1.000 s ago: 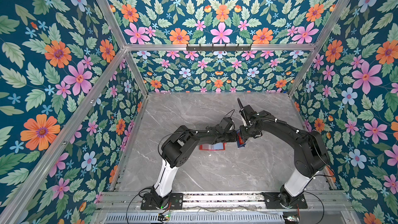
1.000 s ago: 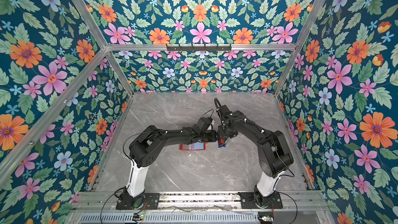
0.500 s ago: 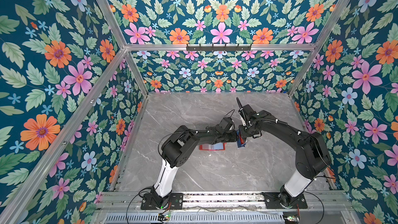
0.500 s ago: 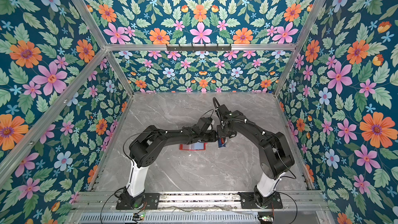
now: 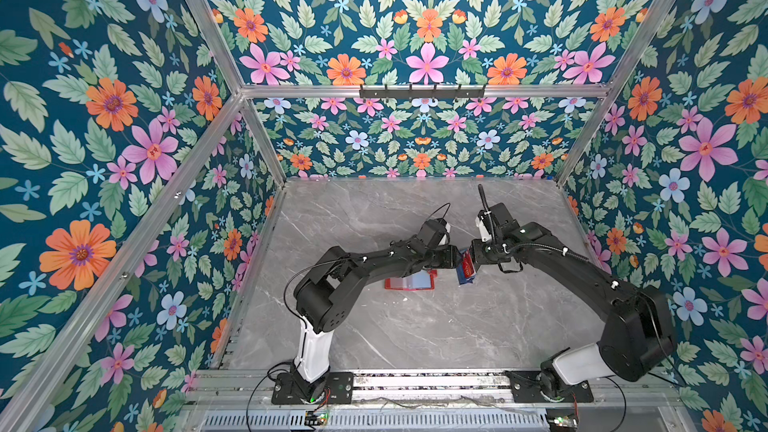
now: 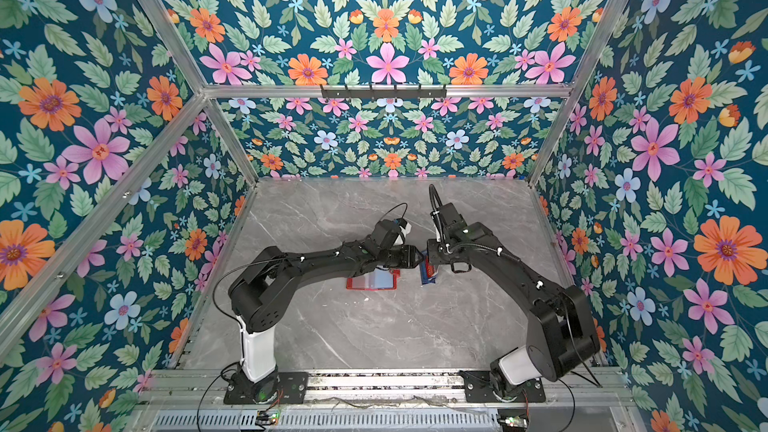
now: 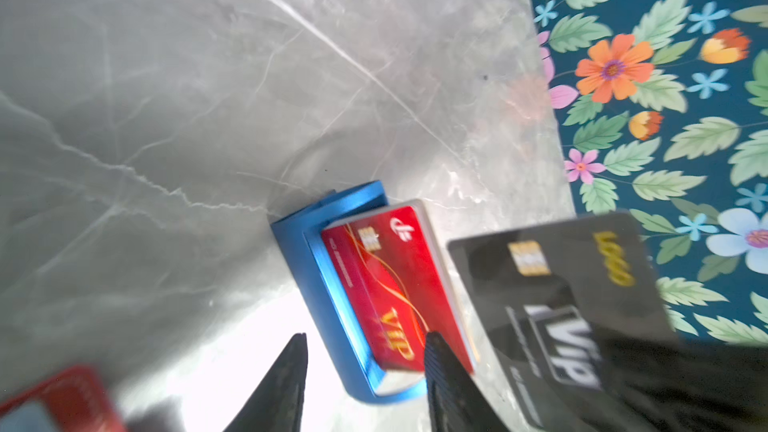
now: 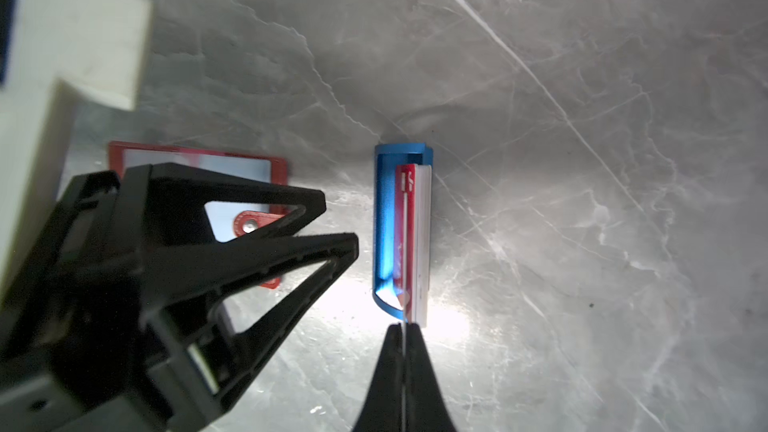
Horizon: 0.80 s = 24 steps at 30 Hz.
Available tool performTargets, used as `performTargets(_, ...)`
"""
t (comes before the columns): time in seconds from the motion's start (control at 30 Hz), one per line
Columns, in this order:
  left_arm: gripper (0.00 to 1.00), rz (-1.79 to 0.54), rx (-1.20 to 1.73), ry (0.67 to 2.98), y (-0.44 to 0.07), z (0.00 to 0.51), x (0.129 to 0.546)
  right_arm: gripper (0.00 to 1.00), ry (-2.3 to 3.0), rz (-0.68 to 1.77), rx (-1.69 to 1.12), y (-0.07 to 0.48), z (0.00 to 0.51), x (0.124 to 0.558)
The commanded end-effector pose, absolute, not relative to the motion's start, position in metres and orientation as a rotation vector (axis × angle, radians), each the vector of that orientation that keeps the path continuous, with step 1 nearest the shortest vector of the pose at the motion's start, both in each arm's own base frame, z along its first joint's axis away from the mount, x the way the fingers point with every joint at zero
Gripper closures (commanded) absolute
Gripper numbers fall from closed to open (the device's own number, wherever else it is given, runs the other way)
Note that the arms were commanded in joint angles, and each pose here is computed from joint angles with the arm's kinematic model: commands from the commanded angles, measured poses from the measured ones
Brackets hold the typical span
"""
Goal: Put the credit cards into the card holder
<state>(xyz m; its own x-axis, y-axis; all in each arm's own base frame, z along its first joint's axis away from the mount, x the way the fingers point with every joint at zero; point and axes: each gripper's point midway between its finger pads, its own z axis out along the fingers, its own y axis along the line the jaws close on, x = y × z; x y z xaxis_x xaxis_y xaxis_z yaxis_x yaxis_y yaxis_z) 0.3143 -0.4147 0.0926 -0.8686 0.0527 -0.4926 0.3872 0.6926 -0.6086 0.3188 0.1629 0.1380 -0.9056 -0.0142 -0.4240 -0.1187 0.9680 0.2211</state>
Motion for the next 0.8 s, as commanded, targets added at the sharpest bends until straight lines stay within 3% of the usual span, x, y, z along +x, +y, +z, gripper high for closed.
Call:
performTargets(0.0,0.51,-0.94,0.354,2.397,-0.399,0.105,0.318,1.0,2.619,0.512,-0.091,0.183,0.151,0.322)
performTargets(0.37,0.54,-0.65,0.188,2.404,-0.283,0.107,0.314,1.0,2.574,0.836,-0.126,0.229,0.15,0.319)
performTargets(0.57,0.56,-0.633,0.044,2.426,-0.223,0.096,0.317,1.0,2.59,0.929,-0.155,0.257,0.14,0.319)
performTargets(0.77,0.64,-0.688,0.005,2.449,-0.202,0.082,0.315,1.0,2.611,1.014,-0.163,0.28,0.126,0.319)
